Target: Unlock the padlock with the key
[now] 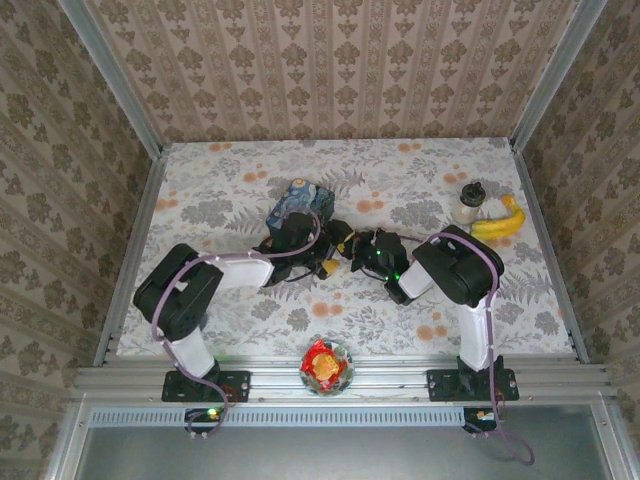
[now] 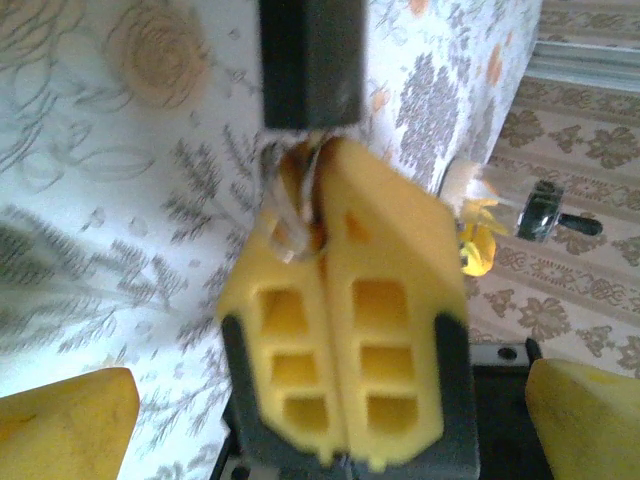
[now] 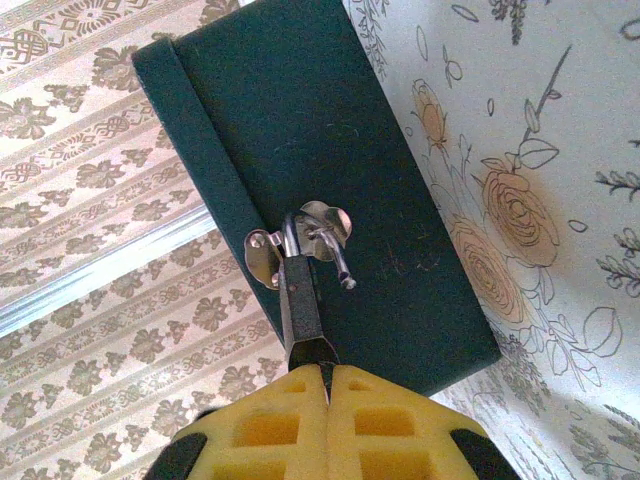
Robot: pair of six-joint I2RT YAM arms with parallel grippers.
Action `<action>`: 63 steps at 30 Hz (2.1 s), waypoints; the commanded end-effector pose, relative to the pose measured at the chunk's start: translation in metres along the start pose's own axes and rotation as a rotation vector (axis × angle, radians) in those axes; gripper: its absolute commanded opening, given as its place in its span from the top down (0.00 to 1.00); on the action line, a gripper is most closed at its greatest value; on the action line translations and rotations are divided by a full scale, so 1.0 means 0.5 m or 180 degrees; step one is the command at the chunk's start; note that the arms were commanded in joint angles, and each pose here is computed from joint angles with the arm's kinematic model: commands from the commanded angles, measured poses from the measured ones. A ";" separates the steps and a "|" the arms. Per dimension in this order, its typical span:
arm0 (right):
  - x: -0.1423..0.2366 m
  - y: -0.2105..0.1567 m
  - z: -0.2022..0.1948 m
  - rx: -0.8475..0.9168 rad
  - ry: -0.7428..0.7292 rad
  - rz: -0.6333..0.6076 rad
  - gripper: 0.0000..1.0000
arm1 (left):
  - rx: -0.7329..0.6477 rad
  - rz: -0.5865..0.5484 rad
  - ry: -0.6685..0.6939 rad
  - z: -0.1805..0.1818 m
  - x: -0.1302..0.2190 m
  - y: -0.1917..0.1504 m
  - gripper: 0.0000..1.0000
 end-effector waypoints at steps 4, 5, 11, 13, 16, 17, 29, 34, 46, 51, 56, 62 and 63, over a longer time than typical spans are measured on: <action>-0.004 -0.004 0.022 0.0008 0.0156 -0.0066 1.00 | -0.0358 -0.0051 0.0017 -0.048 0.089 -0.012 0.00; -0.003 -0.003 0.022 0.0003 0.0153 -0.0073 1.00 | -0.0446 -0.0109 0.0019 -0.057 0.103 -0.011 0.00; 0.000 -0.002 0.019 0.0003 0.0138 -0.0086 1.00 | -0.1271 -0.0704 0.0172 -0.111 0.199 0.004 0.00; -0.001 -0.002 0.019 -0.0001 0.0138 -0.0078 1.00 | -0.1587 -0.0934 0.0387 -0.121 0.225 0.014 0.00; -0.001 -0.001 0.015 -0.0005 0.0112 -0.0063 1.00 | -0.1975 -0.1192 0.0827 -0.131 0.253 0.030 0.00; -0.001 -0.002 0.014 -0.0005 0.0111 -0.0062 1.00 | -0.2091 -0.1260 0.0969 -0.131 0.258 0.035 0.00; 0.004 -0.001 0.012 0.0020 0.0099 -0.0097 1.00 | -0.2543 -0.1728 0.1822 -0.088 0.265 0.129 0.00; 0.006 0.001 0.006 0.0022 0.0076 -0.0124 1.00 | -0.2705 -0.1668 0.2055 -0.068 0.241 0.146 0.00; 0.007 0.004 -0.001 0.0016 0.0046 -0.0152 1.00 | -0.2717 -0.1344 0.2344 -0.007 0.196 0.154 0.00; 0.008 0.005 -0.004 0.0012 0.0029 -0.0158 1.00 | -0.2745 -0.1258 0.2378 0.013 0.190 0.135 0.00; 0.011 0.004 -0.004 0.0025 0.0022 -0.0150 1.00 | -0.2849 -0.1045 0.2342 0.026 0.175 0.107 0.00; 0.034 0.002 -0.005 0.0076 0.0005 -0.0198 1.00 | -0.3000 -0.0887 0.2303 0.036 0.162 0.068 0.00; 0.039 0.001 -0.005 0.0093 0.0004 -0.0200 1.00 | -0.3046 -0.0865 0.2290 0.036 0.159 0.059 0.00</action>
Point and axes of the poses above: each hand's point on the last joint's axis, 136 mm out from that joint toward the fingers, its own x axis back along the fingers, its own z axis along the line the jaws close on, y = z × x, the point moved 10 cm from there along x, back along the fingers, and after that the axes turned 4 degrees about x, right-handed, at the moved point
